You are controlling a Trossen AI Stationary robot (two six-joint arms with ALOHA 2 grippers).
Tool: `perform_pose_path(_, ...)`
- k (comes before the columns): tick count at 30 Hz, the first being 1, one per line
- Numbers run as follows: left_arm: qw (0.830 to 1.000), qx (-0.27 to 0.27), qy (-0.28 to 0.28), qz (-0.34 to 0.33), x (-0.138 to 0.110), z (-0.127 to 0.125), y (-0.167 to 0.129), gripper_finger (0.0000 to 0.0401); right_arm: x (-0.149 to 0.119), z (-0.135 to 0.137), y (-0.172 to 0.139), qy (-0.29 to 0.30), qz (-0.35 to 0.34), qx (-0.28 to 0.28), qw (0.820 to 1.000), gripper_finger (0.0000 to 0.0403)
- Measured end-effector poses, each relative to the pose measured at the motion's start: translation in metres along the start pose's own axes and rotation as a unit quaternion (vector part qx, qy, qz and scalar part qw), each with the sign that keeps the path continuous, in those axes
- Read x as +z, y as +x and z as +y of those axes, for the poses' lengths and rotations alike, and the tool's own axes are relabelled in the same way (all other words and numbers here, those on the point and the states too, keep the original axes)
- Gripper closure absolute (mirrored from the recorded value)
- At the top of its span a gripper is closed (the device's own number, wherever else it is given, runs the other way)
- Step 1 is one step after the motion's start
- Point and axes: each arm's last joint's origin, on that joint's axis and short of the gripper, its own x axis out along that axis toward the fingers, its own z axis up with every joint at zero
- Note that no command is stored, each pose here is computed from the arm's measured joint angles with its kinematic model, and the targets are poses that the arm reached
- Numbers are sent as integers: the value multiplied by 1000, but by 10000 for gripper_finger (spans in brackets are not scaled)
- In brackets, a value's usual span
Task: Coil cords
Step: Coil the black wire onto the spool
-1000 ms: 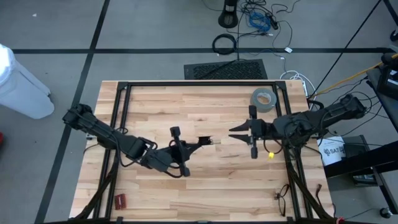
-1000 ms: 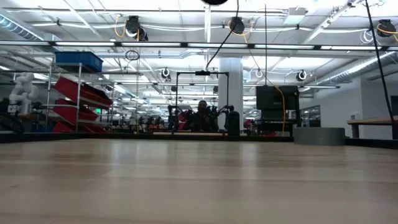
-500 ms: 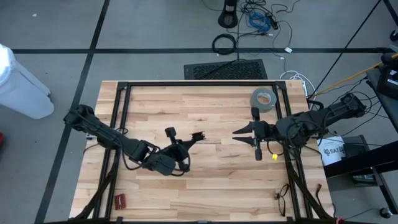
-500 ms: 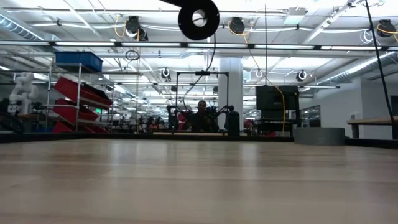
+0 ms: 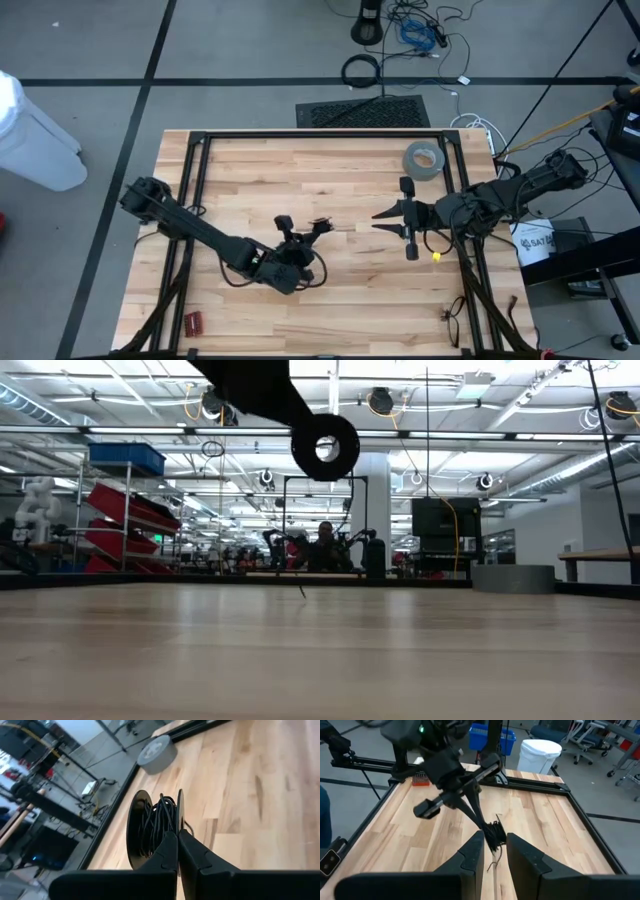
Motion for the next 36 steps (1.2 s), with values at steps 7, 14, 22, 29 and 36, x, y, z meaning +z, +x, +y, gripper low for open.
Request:
perform_pose_path(7, 1000, 21, 6, 16, -13, -18, 13, 400, 0, 0, 0, -1, 2, 0, 1000, 332)
perform_pose_path(14, 998, 37, 34, 31, -28, -36, 26, 400, -1, 0, 0, -1, 3, 0, 1000, 332)
perform_pose_path(22, 997, 51, 47, 34, -29, -40, 30, 400, -6, 6, 14, 33, 28, 2, 999, 332)
perform_pose_path(29, 997, 28, 67, 15, -7, -25, 14, 400, -27, 26, 55, 50, 97, 6, 994, 332)
perform_pose_path(36, 997, 28, 67, 11, 0, -13, 7, 400, -61, 49, 107, 44, 153, 0, 987, 332)
